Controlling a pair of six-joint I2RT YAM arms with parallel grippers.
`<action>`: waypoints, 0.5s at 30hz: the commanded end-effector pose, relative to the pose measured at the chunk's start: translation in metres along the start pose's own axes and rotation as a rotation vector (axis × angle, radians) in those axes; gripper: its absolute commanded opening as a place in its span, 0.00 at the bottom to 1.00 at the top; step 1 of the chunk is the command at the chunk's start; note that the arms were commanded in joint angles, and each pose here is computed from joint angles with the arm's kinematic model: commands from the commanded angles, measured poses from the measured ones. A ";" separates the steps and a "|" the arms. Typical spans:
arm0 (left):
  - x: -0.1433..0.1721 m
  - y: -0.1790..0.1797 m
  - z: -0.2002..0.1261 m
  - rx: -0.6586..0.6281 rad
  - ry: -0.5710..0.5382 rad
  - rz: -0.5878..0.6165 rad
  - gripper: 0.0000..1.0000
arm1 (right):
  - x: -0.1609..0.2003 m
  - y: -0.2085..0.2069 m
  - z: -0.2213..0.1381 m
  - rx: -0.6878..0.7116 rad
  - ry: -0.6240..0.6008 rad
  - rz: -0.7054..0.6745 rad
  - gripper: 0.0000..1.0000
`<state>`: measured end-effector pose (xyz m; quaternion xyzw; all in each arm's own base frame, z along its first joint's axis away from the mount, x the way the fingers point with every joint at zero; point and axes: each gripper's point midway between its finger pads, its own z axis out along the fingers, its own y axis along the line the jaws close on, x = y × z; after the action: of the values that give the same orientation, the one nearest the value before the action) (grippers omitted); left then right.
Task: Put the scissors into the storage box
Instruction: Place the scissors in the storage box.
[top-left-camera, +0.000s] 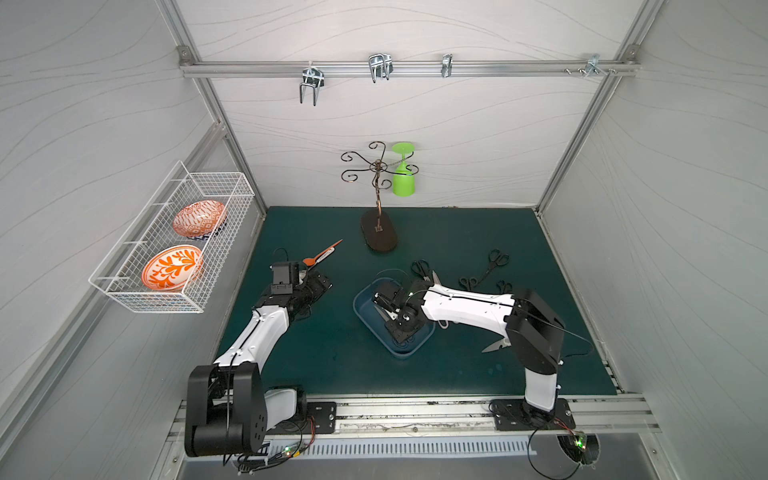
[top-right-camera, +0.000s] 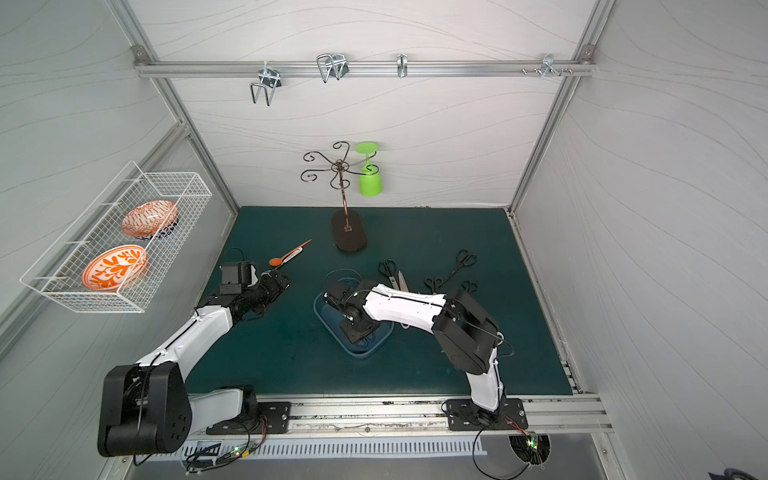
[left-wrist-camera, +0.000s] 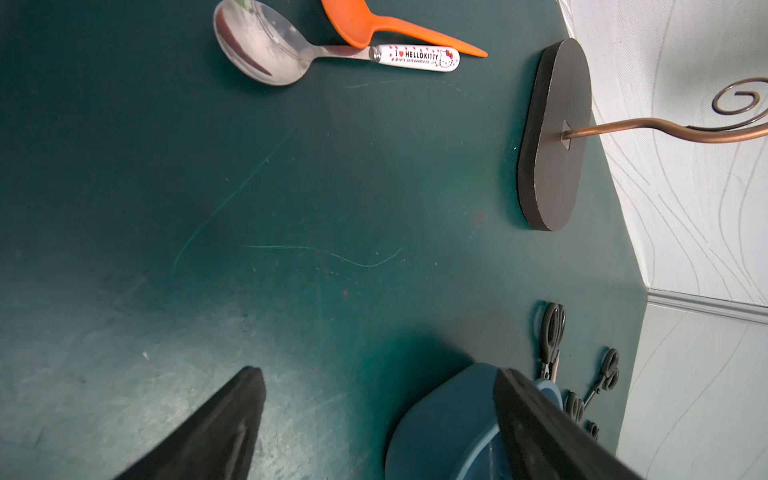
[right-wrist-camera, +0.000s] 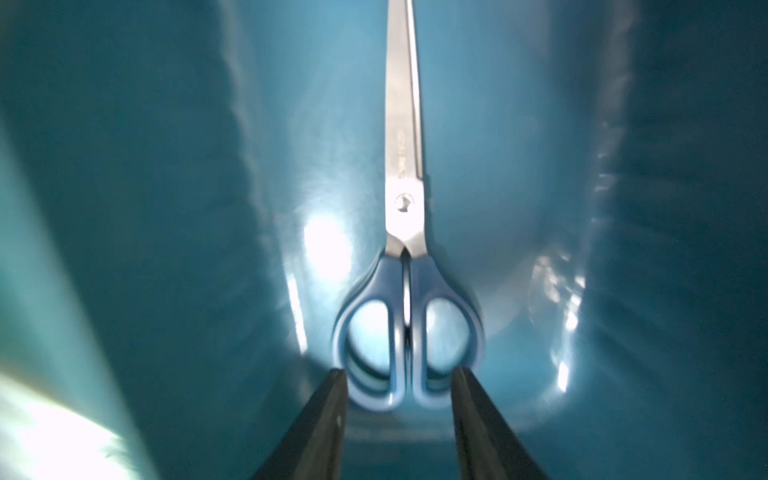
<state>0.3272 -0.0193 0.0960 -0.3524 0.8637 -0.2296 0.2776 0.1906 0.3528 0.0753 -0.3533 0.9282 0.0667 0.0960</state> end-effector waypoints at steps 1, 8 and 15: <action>-0.011 -0.014 -0.003 0.043 -0.025 0.005 0.91 | -0.020 -0.019 -0.055 -0.041 -0.107 0.095 0.45; -0.007 -0.020 -0.004 0.074 0.001 0.013 0.91 | -0.033 -0.095 -0.089 0.018 -0.167 0.235 0.45; -0.004 -0.023 -0.003 0.094 0.017 0.001 0.90 | -0.030 -0.188 -0.084 0.086 -0.150 0.416 0.42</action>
<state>0.3263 -0.0281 0.0979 -0.3441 0.8638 -0.2525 0.2676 0.3218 0.2398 0.1654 -0.1560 0.9649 0.0906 0.1909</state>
